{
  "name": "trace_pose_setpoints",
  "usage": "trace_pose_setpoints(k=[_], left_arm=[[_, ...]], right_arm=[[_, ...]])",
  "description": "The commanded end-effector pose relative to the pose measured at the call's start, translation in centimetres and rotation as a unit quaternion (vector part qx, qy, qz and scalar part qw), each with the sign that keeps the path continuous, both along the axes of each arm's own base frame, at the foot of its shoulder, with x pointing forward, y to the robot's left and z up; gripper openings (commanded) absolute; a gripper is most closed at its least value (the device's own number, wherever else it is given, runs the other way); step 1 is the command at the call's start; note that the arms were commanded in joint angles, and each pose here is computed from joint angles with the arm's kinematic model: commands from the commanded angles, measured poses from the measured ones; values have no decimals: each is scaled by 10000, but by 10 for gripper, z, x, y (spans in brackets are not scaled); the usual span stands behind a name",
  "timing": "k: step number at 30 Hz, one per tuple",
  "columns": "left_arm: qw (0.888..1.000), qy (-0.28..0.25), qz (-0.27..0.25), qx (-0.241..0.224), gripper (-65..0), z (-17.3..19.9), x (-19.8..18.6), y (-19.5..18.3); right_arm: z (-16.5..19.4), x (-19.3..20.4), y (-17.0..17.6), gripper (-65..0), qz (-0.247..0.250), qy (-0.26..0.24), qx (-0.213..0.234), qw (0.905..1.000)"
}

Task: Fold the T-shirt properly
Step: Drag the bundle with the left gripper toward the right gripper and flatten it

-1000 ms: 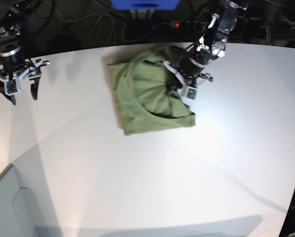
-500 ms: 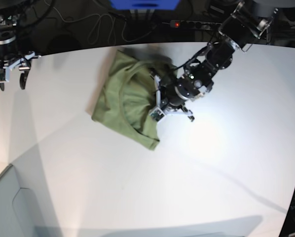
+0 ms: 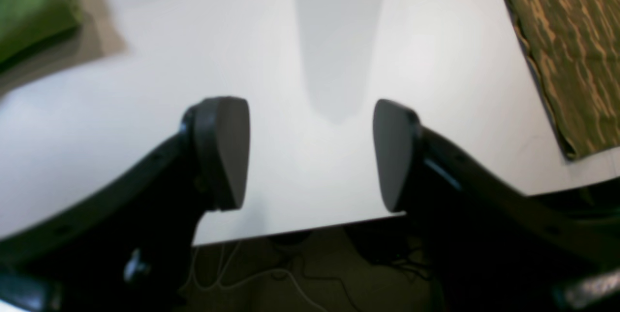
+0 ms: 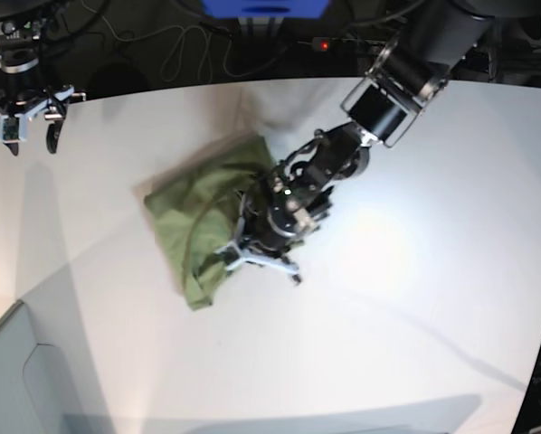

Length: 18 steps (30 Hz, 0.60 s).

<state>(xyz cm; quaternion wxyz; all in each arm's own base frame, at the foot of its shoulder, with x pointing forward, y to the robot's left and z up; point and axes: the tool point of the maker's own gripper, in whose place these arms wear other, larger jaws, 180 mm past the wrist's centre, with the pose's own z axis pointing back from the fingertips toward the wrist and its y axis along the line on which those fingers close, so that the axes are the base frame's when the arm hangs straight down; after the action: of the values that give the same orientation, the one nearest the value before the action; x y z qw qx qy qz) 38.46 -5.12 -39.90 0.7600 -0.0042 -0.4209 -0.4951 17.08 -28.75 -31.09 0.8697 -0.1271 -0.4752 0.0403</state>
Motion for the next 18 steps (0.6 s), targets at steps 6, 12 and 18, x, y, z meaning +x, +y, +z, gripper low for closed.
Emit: trace_pose_setpoints(k=[6,12,18], left_arm=[[9892,-300,-1414,233,-650,6,-15,-65],[9832,-416,-1750,315,-650,9,-27,-96],[9823,-631,-1717,403,-359,28,-23,-98]], right_arm=[[9,0,3,-272,120,-136,-42,9998],[8,-1,4,-272,127,-114,-38,9998],[8,-1,4,-272,123,-114,-31,9999]])
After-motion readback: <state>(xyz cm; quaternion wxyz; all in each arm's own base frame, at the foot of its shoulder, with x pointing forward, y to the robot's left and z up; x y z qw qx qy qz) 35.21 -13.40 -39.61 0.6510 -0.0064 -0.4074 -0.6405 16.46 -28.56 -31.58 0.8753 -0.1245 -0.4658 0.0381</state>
